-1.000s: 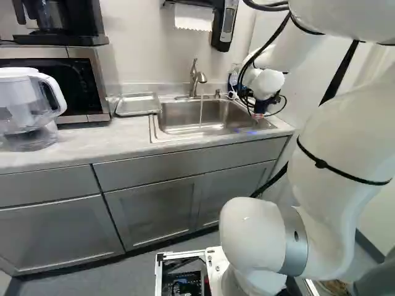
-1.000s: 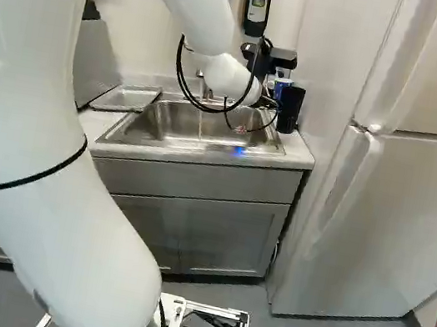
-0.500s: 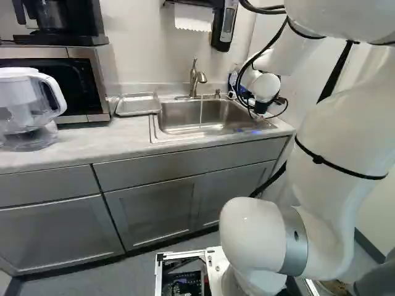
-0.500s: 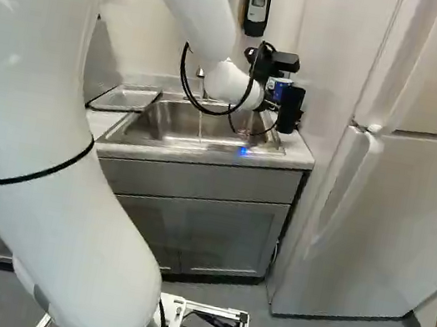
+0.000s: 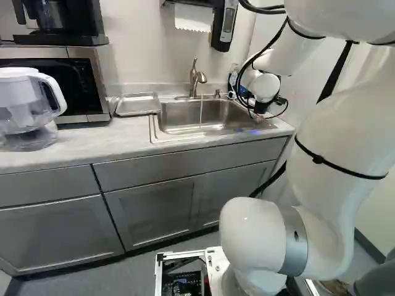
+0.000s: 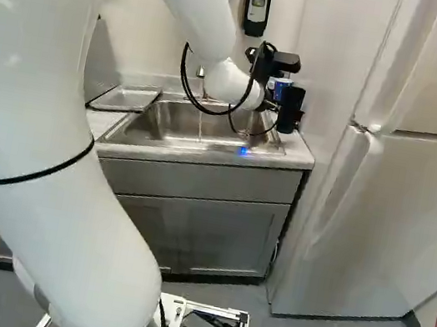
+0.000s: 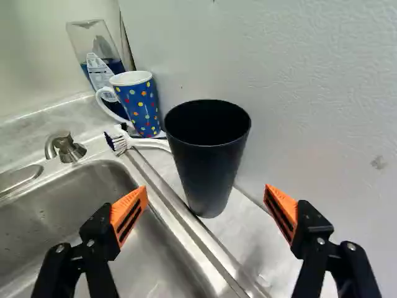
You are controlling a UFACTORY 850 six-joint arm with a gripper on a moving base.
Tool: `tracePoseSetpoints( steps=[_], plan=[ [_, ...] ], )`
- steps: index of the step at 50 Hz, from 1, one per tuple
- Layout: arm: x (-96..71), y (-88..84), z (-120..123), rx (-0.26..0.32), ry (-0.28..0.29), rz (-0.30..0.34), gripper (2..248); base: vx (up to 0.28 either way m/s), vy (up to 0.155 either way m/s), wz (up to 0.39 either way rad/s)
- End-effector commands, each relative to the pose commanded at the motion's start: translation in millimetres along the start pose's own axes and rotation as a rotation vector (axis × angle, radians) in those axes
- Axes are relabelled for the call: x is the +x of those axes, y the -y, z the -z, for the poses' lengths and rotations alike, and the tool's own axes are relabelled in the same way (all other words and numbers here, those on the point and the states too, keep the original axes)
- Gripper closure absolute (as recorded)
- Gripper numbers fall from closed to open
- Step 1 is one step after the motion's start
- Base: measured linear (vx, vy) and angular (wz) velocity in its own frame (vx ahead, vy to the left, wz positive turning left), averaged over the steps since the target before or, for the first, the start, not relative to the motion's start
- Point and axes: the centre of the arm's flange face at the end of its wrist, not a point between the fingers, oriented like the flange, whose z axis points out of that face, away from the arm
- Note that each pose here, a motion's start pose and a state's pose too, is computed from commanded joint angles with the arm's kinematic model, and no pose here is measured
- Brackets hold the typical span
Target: Rinse the cup and place it in the tray
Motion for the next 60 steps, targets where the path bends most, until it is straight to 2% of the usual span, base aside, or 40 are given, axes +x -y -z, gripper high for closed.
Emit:
tracePoseSetpoints(
  steps=[60],
  plan=[
    [12.6,6.5,-32,-0.005,-0.004,-0.003,3,0.000,0.000,0.000]
  ],
)
